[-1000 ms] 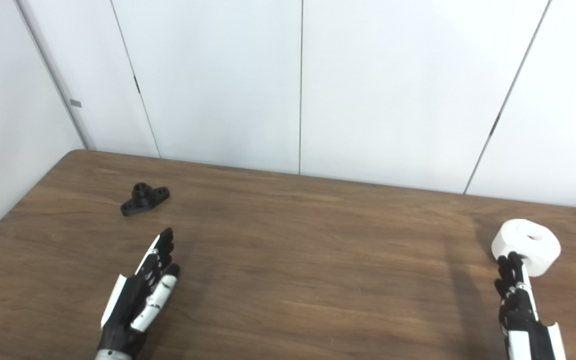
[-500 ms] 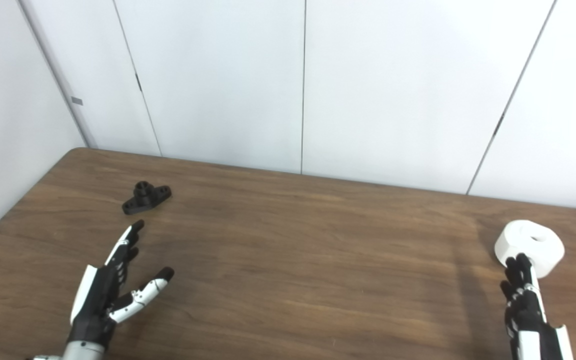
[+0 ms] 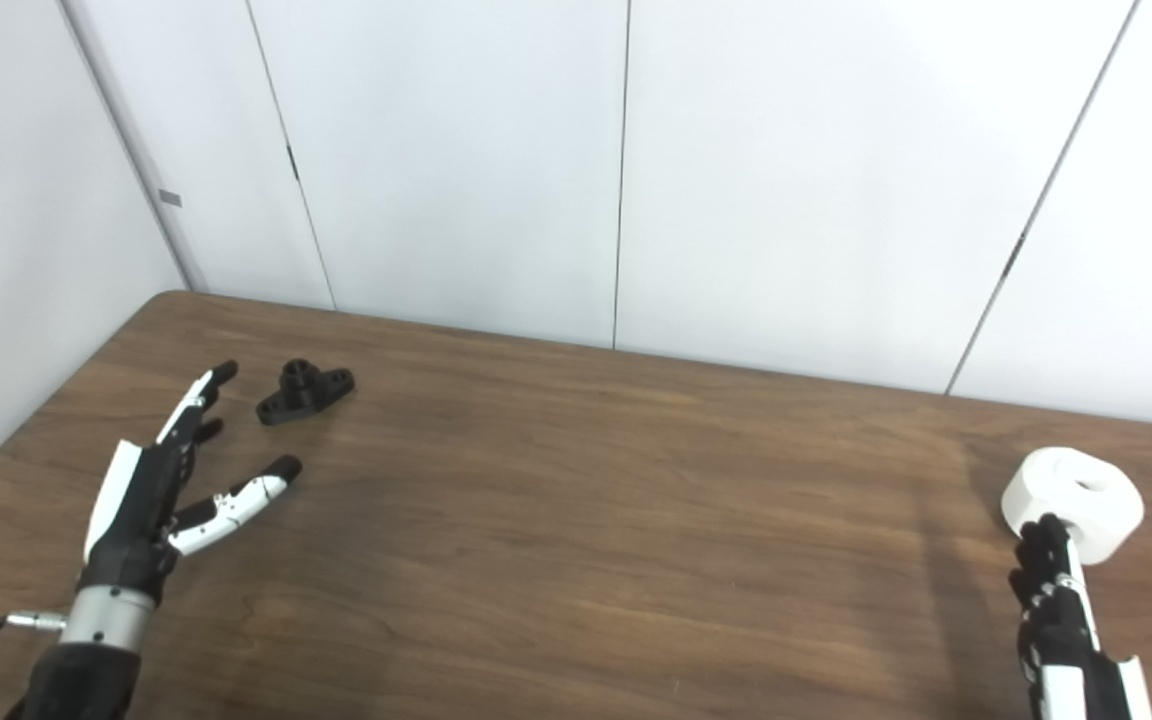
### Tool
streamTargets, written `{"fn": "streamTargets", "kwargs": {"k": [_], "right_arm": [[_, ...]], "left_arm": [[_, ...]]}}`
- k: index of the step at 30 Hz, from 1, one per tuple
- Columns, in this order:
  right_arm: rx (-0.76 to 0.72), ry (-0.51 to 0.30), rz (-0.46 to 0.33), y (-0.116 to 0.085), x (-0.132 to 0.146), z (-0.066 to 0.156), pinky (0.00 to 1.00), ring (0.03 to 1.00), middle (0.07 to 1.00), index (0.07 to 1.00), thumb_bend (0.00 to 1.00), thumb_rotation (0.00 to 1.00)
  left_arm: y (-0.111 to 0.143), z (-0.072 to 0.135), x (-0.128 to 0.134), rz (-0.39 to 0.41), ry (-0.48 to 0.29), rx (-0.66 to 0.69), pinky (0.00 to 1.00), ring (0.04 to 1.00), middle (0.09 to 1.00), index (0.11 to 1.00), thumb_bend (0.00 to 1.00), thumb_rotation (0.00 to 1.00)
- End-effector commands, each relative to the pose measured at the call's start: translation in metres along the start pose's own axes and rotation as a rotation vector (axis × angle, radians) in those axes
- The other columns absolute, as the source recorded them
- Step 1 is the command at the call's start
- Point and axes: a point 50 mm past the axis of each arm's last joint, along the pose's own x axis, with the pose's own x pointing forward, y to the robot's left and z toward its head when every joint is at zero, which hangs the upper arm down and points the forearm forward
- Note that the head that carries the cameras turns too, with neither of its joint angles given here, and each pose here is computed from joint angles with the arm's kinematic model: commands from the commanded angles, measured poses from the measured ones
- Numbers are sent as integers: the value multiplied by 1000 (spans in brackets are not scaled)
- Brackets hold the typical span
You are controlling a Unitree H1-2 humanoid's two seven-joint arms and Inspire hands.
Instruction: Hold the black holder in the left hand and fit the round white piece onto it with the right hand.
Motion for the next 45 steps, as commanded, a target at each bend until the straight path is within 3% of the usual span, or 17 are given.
{"fn": "streamTargets", "kwargs": {"k": [1, 12, 20, 34, 45], "right_arm": [[25, 178, -22, 3, -38, -41, 1000, 966, 976, 1000, 598, 1000], [46, 183, -19, 5, -41, -38, 1000, 971, 984, 1000, 606, 995], [63, 183, -21, 5, -42, -37, 1000, 982, 983, 1000, 598, 986], [64, 195, -23, 4, -40, -39, 1000, 977, 972, 1000, 627, 979], [72, 191, -25, 7, -40, -39, 1000, 977, 972, 1000, 657, 965]], "left_arm": [[13, 10, 18, 44, -57, 45, 974, 1000, 1000, 959, 726, 312], [29, 10, 53, 55, -47, 164, 946, 975, 977, 948, 763, 340], [33, 10, 79, 25, -20, 269, 1000, 1000, 972, 915, 772, 365], [27, -17, 121, 29, 53, 420, 1000, 1000, 955, 867, 858, 386], [27, -30, 145, 30, 104, 448, 1000, 999, 946, 871, 887, 371]]}}
